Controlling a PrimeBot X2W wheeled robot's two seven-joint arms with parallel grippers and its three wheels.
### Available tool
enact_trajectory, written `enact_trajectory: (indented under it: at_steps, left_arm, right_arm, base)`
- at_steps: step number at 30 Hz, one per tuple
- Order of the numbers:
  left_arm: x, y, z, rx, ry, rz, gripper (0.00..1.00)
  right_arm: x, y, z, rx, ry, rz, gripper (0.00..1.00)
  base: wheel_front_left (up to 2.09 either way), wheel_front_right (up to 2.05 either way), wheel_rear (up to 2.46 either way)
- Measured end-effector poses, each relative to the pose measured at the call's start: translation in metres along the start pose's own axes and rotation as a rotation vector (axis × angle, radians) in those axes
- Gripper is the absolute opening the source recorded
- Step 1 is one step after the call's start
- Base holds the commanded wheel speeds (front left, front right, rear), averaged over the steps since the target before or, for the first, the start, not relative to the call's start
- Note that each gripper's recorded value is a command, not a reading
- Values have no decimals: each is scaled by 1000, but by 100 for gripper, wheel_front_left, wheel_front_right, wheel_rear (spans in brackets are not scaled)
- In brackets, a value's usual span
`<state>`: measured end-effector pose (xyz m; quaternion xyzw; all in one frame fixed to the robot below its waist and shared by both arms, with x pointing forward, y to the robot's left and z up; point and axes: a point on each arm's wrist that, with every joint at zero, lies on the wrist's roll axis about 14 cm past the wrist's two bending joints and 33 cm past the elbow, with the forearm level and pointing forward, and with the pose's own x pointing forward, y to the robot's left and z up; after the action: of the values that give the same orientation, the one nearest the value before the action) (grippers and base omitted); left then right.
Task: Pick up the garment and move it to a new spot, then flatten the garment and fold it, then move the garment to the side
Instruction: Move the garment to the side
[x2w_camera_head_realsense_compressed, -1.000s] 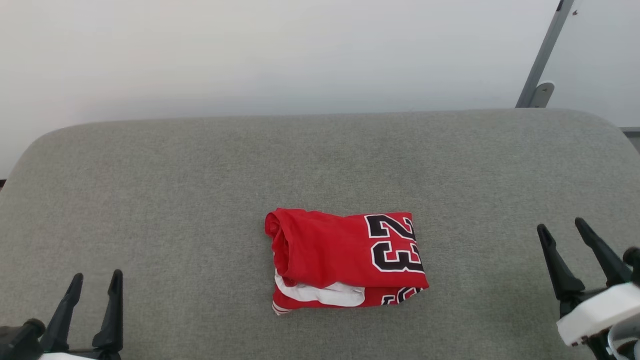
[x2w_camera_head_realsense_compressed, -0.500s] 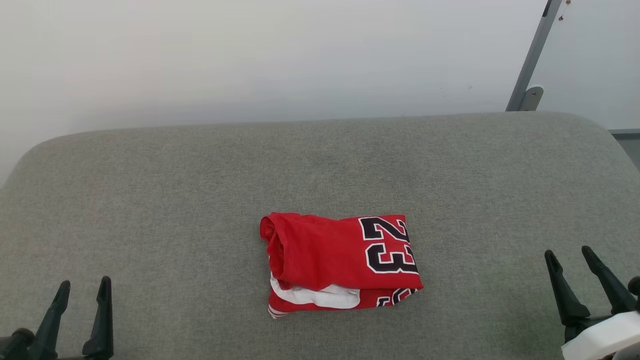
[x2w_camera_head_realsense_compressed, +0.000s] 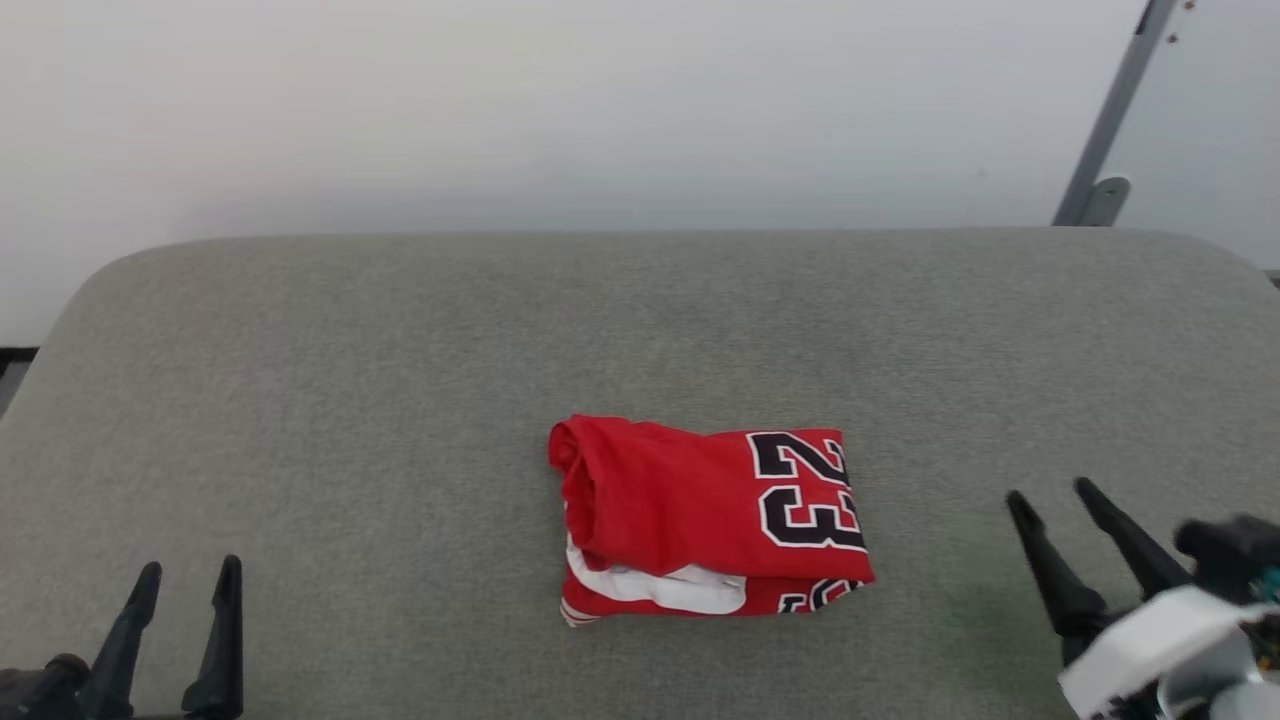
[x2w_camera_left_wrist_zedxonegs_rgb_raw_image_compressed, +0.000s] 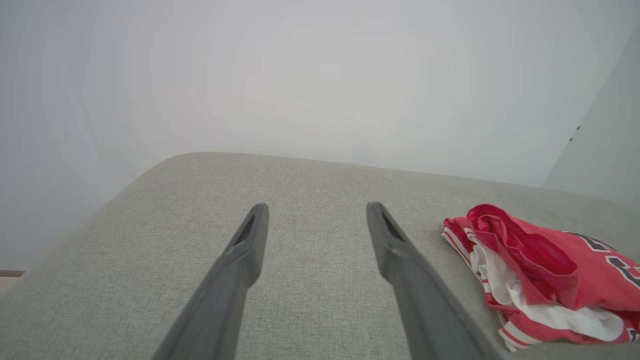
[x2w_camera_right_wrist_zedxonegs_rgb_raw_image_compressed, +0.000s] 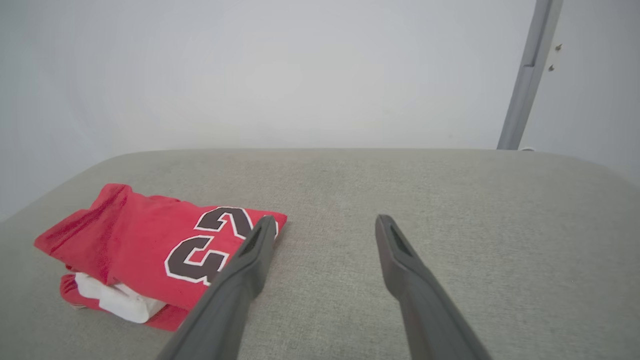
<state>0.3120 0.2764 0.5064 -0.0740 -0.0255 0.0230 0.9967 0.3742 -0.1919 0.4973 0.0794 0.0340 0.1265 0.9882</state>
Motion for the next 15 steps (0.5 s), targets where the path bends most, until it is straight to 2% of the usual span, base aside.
enact_trajectory:
  at_steps: [6, 9, 15]
  left_arm:
    - [-9, 9, -5, -14, 17, 36, 100]
    - [-12, 13, -9, -27, 28, 57, 100]
    - [-14, 18, -18, -46, 54, 96, 100]
  right_arm:
    - [32, 37, -10, 48, 151, 132, 100]
    - [47, 51, -19, 36, 255, 188, 100]
    - [68, 60, -56, 27, 533, 237, 100]
  base:
    - [0, 0, 0]
    - [0, 0, 0]
    - [0, 0, 0]
